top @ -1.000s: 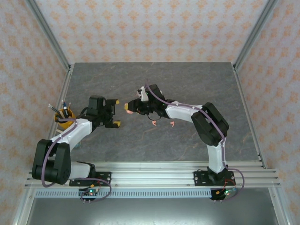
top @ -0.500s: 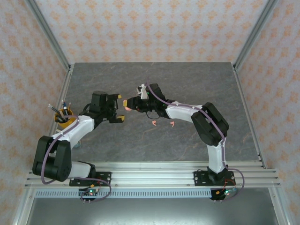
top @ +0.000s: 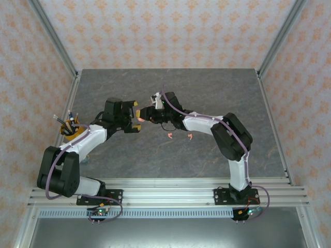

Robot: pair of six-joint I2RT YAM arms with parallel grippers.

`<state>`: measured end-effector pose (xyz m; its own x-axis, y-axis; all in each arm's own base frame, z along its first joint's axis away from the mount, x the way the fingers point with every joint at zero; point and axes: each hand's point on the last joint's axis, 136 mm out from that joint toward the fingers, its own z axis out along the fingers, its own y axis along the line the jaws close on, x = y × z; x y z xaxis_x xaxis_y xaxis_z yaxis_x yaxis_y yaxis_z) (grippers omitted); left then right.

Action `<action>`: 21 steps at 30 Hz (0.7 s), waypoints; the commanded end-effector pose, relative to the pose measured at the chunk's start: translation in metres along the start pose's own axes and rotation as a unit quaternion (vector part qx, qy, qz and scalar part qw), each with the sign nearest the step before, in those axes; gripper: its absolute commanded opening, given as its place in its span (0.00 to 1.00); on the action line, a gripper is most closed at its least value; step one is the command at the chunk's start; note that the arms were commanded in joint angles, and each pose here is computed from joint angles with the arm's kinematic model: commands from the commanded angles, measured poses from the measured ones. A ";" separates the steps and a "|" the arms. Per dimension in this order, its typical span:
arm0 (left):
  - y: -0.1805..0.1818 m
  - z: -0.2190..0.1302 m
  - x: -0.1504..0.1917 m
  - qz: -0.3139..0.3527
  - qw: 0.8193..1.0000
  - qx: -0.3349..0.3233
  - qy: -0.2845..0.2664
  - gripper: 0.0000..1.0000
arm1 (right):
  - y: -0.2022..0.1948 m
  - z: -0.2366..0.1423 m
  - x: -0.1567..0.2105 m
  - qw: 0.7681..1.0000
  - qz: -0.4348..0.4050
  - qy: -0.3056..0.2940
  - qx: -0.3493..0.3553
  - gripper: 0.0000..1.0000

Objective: Insert wireless bluetooth earbuds into charging case

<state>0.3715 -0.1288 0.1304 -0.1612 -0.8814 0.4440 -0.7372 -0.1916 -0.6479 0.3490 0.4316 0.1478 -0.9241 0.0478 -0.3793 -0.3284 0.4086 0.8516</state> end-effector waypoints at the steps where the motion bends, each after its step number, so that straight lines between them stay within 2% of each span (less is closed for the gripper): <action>1: -0.016 0.000 0.006 -0.002 1.000 0.023 -0.002 1.00 | 0.000 0.001 -0.005 1.000 -0.020 -0.009 -0.006 0.18; 13: -0.020 0.005 0.013 -0.001 0.999 0.031 0.007 0.99 | -0.004 0.002 -0.005 1.000 -0.023 -0.008 0.000 0.19; 21: -0.016 0.004 0.008 -0.028 0.999 0.042 0.002 0.99 | -0.003 0.000 -0.011 0.998 -0.053 -0.021 0.009 0.18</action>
<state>0.3812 -0.1372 0.1402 -0.1546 -0.8651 0.4772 -0.7086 -0.2396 -0.6637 0.3518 0.4307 0.1467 -0.9042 0.0388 -0.4253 -0.3710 0.4217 0.8273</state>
